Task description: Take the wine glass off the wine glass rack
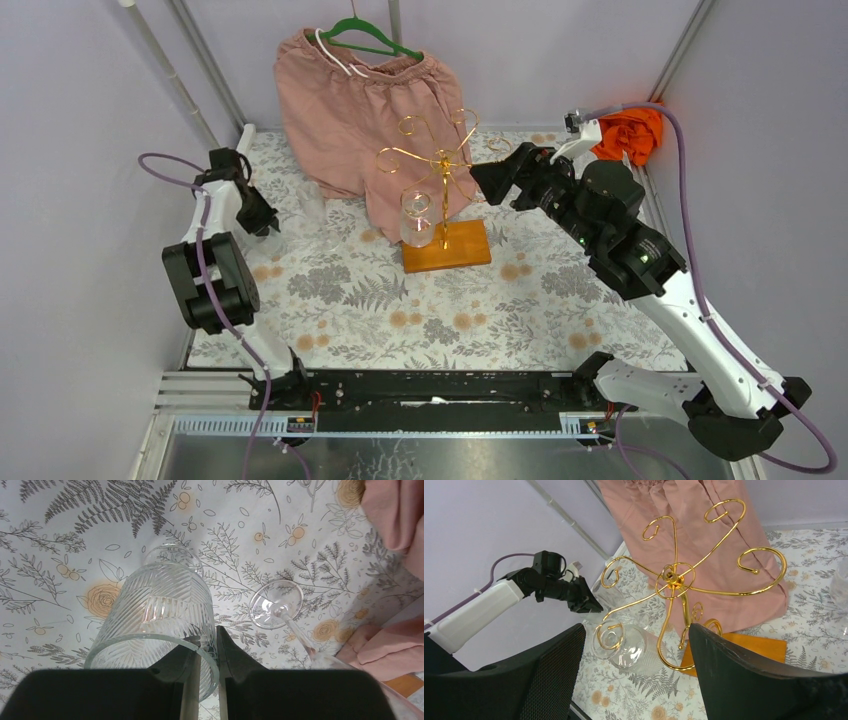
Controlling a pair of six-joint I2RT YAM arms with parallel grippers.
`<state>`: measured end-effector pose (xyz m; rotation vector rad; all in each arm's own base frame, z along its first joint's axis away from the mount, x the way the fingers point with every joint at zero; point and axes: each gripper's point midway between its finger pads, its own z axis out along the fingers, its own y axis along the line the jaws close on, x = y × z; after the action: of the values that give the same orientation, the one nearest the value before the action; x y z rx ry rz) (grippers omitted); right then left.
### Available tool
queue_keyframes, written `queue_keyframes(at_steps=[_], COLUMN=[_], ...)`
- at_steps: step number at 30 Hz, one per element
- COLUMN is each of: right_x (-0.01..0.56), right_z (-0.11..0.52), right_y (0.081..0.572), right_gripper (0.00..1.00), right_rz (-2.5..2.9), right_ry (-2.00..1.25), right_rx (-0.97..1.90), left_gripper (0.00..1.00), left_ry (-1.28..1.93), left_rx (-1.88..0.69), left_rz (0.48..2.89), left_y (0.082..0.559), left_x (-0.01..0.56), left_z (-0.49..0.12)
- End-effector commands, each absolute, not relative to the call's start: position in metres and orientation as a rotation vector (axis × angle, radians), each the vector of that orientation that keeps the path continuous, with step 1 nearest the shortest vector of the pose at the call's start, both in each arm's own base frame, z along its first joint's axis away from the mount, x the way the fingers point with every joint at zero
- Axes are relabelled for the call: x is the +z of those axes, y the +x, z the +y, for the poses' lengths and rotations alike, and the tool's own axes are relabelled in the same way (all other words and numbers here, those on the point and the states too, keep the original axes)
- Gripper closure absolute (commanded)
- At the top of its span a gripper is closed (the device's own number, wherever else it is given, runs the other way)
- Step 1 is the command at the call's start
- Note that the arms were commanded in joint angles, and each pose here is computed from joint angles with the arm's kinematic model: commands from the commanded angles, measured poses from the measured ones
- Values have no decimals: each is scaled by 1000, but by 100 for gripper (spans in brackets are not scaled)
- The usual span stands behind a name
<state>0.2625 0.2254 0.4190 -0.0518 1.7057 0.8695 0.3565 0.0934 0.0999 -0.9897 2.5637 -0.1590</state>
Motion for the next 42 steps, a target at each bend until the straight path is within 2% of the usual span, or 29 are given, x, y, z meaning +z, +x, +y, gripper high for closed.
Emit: queue_keyframes(at_steps=[1, 16, 26, 35, 42], right_x=[430, 433, 430, 427, 427], right_z=[233, 234, 234, 234, 234], right_y=[264, 261, 261, 260, 259], right_gripper=[16, 16, 16, 16, 16], right_rz=[1661, 1649, 1652, 1657, 1655], right_ry=[-54, -58, -64, -65, -63], right_rx=[918, 938, 933, 938, 941], left_gripper=[100, 100, 81, 73, 72], left_ry=[-932, -889, -863, -837, -844], left_rx=[-90, -47, -36, 11, 28], left_rz=[2571, 2646, 2629, 2599, 2638], left_y=[362, 362, 367, 372, 368], left_x=[106, 88, 99, 117, 103], left_z=[97, 86, 83, 84, 83])
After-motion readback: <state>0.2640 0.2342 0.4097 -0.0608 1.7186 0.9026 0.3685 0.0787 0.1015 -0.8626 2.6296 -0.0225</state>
